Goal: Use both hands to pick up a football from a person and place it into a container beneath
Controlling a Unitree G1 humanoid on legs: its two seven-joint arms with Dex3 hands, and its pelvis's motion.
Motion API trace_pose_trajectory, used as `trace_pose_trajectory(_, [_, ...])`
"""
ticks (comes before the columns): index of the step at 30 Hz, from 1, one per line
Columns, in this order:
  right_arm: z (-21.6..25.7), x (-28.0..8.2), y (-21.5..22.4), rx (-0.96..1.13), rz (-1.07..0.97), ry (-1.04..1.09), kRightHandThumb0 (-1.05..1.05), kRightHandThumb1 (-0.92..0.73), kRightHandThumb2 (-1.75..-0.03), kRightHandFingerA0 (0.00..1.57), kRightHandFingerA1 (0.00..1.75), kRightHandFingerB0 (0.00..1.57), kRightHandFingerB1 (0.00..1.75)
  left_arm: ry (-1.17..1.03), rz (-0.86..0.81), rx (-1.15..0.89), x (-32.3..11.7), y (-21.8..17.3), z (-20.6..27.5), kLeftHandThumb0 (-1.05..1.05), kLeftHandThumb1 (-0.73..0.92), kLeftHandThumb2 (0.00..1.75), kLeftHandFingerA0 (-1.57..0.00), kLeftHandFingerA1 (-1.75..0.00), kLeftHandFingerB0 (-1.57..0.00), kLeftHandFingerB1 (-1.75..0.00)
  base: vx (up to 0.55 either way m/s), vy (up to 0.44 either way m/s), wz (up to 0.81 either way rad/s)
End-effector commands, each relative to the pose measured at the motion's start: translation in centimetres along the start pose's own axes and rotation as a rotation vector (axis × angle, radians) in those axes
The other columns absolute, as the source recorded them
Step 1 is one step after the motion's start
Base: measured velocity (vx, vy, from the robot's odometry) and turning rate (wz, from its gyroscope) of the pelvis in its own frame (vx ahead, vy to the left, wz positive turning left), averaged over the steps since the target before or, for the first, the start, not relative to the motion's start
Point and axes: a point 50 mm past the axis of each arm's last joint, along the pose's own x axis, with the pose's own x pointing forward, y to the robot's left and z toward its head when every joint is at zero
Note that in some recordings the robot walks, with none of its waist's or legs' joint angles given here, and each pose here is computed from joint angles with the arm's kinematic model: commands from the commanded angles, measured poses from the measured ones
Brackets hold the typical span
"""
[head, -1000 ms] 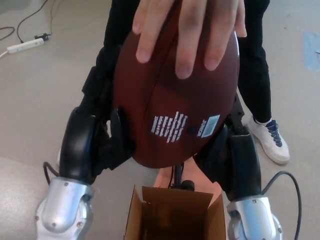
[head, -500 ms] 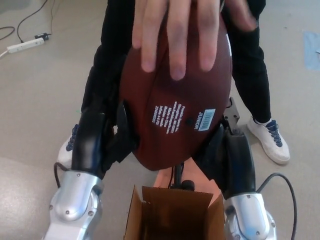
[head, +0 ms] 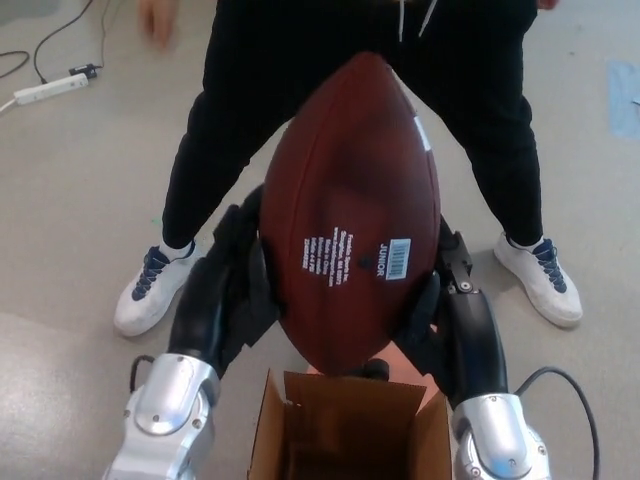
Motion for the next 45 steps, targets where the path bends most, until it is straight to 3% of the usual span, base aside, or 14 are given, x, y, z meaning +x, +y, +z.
trace_pose_trajectory(1, [0.1,1.0,0.4,-0.008,0.064,-0.008,-0.77,-0.80,-1.14,0.00,0.18,0.09,0.23,-0.036,-0.111,-0.057,1.1,-1.0,-0.1,-0.72,0.77,0.90,-0.02,-0.16,-0.04,-0.22,0.00,0.000,0.00])
trace_pose_trajectory(2, [0.0,1.1,0.4,-0.009,0.065,-0.008,-0.76,-0.80,-1.14,0.00,0.18,0.08,0.23,-0.034,-0.112,-0.061,1.1,-1.0,-0.2,-0.68,0.92,0.74,0.00,-0.18,-0.04,-0.23,0.00,0.000,0.00])
trace_pose_trajectory(3, [-0.1,1.2,0.3,-0.021,0.067,-0.005,-0.78,-0.83,-1.16,0.00,0.17,0.06,0.22,-0.022,-0.113,-0.073,1.2,-0.9,-0.5,-0.74,0.76,0.90,0.00,-0.15,-0.04,-0.22,0.00,0.000,0.00])
trace_pose_trajectory(7, [-0.6,1.2,0.1,-0.056,0.067,0.010,-0.76,-0.82,-1.16,0.00,0.18,0.08,0.23,0.021,-0.112,-0.082,1.3,-0.9,-1.2,-0.77,0.74,0.93,-0.02,-0.14,-0.02,-0.21,0.00,0.000,0.00])
trace_pose_trajectory(8, [-0.8,1.2,0.0,-0.066,0.067,0.013,-0.76,-0.82,-1.17,0.00,0.18,0.08,0.23,0.026,-0.111,-0.074,1.3,-1.0,-1.3,-0.73,0.92,0.72,0.00,-0.13,-0.05,-0.22,0.00,0.000,0.00])
trace_pose_trajectory(9, [-0.9,1.1,-0.1,-0.069,0.067,0.014,-0.76,-0.82,-1.17,0.00,0.18,0.08,0.23,0.028,-0.111,-0.070,1.2,-1.0,-1.4,-0.73,0.92,0.72,0.00,-0.13,-0.05,-0.22,0.00,0.000,0.00])
trace_pose_trajectory(10, [-1.0,1.2,-0.2,-0.079,0.068,0.017,-0.77,-0.83,-1.17,0.00,0.17,0.07,0.22,0.031,-0.112,-0.073,1.3,-1.0,-1.5,-0.75,0.78,1.11,0.00,-0.18,-0.03,-0.22,0.00,0.000,0.00])
trace_pose_trajectory(24, [-0.2,2.6,-1.2,-0.087,0.039,-0.013,-0.77,-0.85,-1.18,0.00,0.16,0.04,0.21,0.008,-0.120,-0.090,3.1,-1.4,-0.6,-0.79,0.80,1.12,0.00,-0.14,0.00,-0.17,0.00,0.000,0.00])
trace_pose_trajectory(26, [0.0,3.0,-1.5,-0.100,0.035,-0.017,-0.77,-0.87,-1.20,0.00,0.16,0.02,0.20,0.009,-0.123,-0.083,3.5,-1.5,-0.4,-0.76,0.75,0.95,0.00,-0.06,0.00,-0.15,0.00,0.000,0.00])
trace_pose_trajectory(27, [0.1,3.2,-1.7,-0.104,0.035,-0.018,-0.75,-0.86,-1.20,0.00,0.17,0.02,0.21,0.010,-0.123,-0.077,3.7,-1.5,-0.3,-0.77,0.75,0.95,0.00,-0.05,0.00,-0.13,0.00,0.000,0.00])
trace_pose_trajectory(28, [0.1,3.4,-1.8,-0.100,0.031,-0.014,-0.75,-0.85,-1.19,0.00,0.17,0.04,0.22,0.011,-0.120,-0.074,4.0,-1.5,-0.1,-0.79,0.83,1.14,0.00,-0.13,0.00,-0.15,0.00,0.000,0.00])
trace_pose_trajectory(37, [0.3,5.0,-2.6,-0.083,0.000,0.041,-0.81,-0.87,-1.16,0.00,0.15,0.10,0.22,0.032,-0.105,-0.071,5.5,-1.2,0.3,-0.83,0.85,1.15,0.00,-0.11,0.00,-0.12,0.00,0.000,0.00])
trace_pose_trajectory(43, [-0.8,5.1,-4.9,-0.179,0.010,0.108,-0.79,-0.82,-1.17,0.00,0.18,0.04,0.20,0.120,-0.027,0.123,4.7,1.5,-0.2,-0.85,0.88,1.18,0.00,-0.14,0.00,-0.11,0.00,0.000,0.00])
trace_pose_trajectory(45, [-1.0,5.0,-6.3,-0.200,-0.022,0.121,-0.82,-0.78,-1.02,0.00,0.15,0.01,0.17,0.114,0.013,0.119,4.2,3.1,-0.1,-0.83,0.87,1.16,0.00,-0.15,0.00,-0.12,0.00,0.000,0.00])
